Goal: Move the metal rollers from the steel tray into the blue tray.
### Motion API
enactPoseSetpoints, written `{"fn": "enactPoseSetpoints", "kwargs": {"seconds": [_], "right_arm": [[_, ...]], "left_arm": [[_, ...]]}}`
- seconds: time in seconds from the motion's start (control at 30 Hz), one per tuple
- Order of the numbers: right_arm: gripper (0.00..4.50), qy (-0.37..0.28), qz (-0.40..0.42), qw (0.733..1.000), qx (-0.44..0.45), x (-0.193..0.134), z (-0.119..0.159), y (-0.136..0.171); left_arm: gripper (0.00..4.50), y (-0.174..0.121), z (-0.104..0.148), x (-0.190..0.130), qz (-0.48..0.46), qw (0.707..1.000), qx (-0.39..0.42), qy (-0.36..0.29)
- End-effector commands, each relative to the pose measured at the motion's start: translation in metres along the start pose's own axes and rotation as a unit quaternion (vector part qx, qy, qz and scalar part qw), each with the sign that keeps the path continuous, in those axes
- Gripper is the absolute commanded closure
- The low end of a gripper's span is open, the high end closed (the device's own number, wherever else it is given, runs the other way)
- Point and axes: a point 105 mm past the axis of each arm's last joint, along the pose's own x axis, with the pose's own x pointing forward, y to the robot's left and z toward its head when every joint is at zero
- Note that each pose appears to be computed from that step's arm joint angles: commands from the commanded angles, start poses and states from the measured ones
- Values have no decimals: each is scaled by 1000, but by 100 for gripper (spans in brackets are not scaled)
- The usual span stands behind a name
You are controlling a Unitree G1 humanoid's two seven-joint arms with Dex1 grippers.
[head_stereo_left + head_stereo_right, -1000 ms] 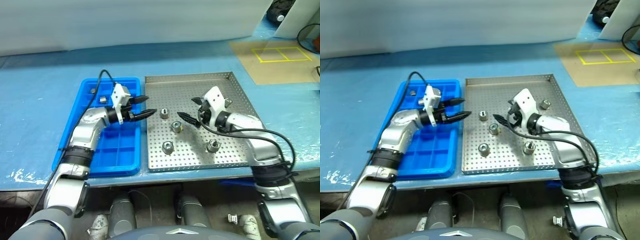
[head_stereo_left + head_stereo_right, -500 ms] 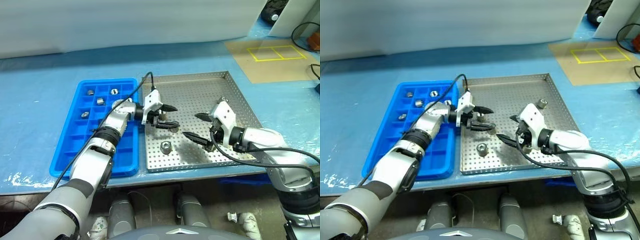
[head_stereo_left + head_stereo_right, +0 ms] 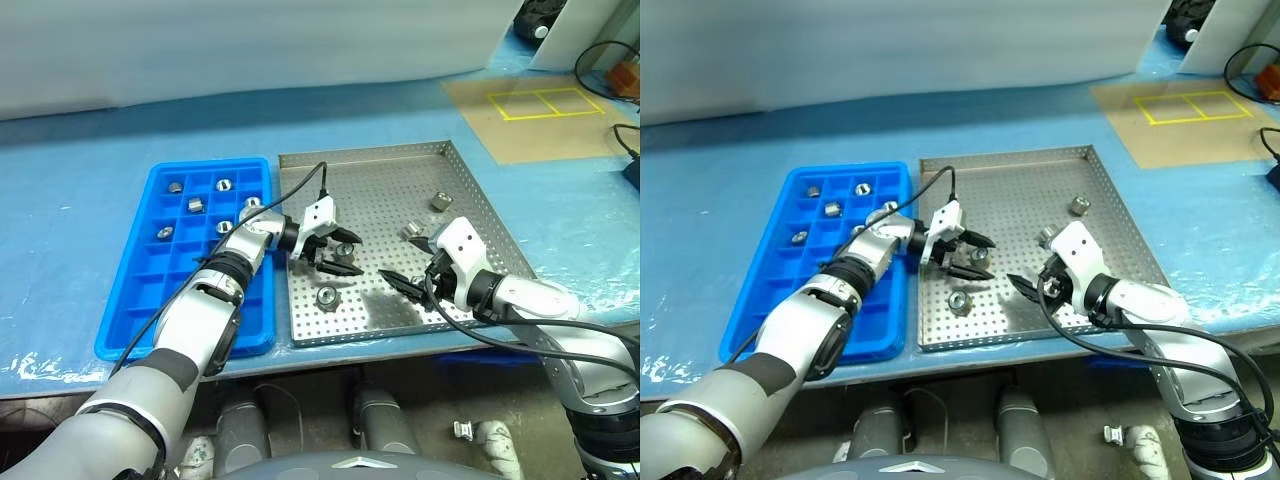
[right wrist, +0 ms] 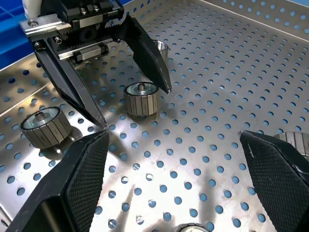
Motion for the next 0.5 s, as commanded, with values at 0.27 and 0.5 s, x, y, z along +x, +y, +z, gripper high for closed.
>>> {"fn": "enactPoseSetpoints", "kwargs": {"seconds": [0.27,0.5], "right_arm": [[7,-12,-31,999,-21,-8,9,-6],[5,-15,-39,999,-24,-6,10,-8]], "left_arm": [[82,8,-11,6,40,998,17,51],[101,10,-17,7,60,996,11,59]]}}
